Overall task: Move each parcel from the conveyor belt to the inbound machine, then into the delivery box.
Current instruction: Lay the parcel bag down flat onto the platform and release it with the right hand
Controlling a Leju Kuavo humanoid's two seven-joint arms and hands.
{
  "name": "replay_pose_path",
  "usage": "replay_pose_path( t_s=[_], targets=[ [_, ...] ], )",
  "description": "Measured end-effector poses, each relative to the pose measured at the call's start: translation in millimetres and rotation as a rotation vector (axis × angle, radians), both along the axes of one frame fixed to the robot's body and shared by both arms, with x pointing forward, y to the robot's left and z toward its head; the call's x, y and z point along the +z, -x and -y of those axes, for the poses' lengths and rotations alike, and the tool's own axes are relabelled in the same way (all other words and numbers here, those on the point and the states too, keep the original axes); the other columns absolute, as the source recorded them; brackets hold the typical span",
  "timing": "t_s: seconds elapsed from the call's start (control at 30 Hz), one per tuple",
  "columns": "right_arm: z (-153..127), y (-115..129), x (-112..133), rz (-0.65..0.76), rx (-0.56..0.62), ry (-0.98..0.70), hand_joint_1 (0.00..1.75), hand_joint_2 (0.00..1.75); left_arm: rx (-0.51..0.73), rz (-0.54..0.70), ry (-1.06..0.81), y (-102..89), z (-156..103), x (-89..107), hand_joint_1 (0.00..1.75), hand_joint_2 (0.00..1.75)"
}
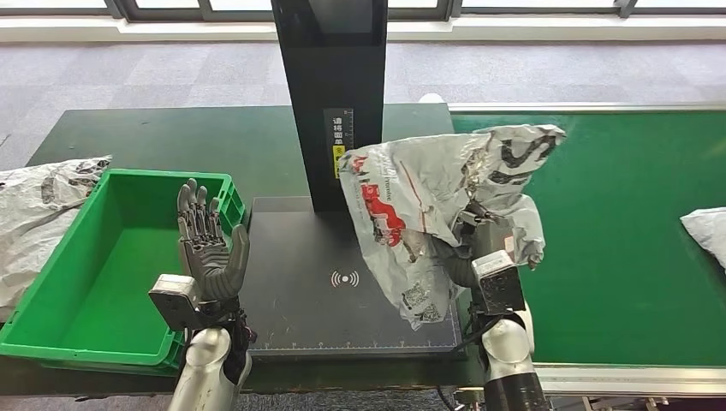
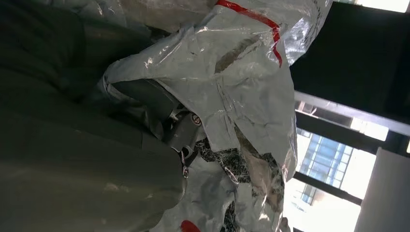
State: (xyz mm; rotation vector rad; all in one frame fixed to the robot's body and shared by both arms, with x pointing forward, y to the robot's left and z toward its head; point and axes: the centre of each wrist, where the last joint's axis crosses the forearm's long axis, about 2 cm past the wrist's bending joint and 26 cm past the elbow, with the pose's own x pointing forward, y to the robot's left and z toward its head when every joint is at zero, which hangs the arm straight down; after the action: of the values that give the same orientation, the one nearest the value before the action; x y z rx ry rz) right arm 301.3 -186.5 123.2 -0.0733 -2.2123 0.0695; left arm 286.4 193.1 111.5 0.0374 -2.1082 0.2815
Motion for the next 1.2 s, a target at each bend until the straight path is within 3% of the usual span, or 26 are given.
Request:
replay_pose_path(
  t_s=[0.4, 0.43, 0.53, 0.57, 1.2],
  targets=[
    [-38, 6, -12, -0.063, 0.118, 0.02, 1.75, 1.75, 0.0, -0.004, 0.0, 0.4, 0, -0.9, 0.0, 1.75],
    [-42, 8, -15, -0.073, 0.131, 0.024, 1.51, 1.75, 0.0, -0.004, 0.0, 0.4, 0, -0.9, 0.0, 1.75],
    [-51, 11, -22, -0.105, 0.152, 0.035, 0.2, 1.75, 0.0, -0.005, 0.0, 0.5, 0, -1.2, 0.0, 1.75],
    [-53, 11, -25, -0.115, 0.154, 0.039, 0.0, 1.75, 0.0, -0.005, 0.0, 0.5, 0, -1.4, 0.0, 1.75],
    [-60, 12, -47, -0.216, 0.14, 0.045, 0.0, 1.75, 0.005, -0.013, -0.001, 0.7, 1, -2.9, 0.0, 1.75]
  ],
)
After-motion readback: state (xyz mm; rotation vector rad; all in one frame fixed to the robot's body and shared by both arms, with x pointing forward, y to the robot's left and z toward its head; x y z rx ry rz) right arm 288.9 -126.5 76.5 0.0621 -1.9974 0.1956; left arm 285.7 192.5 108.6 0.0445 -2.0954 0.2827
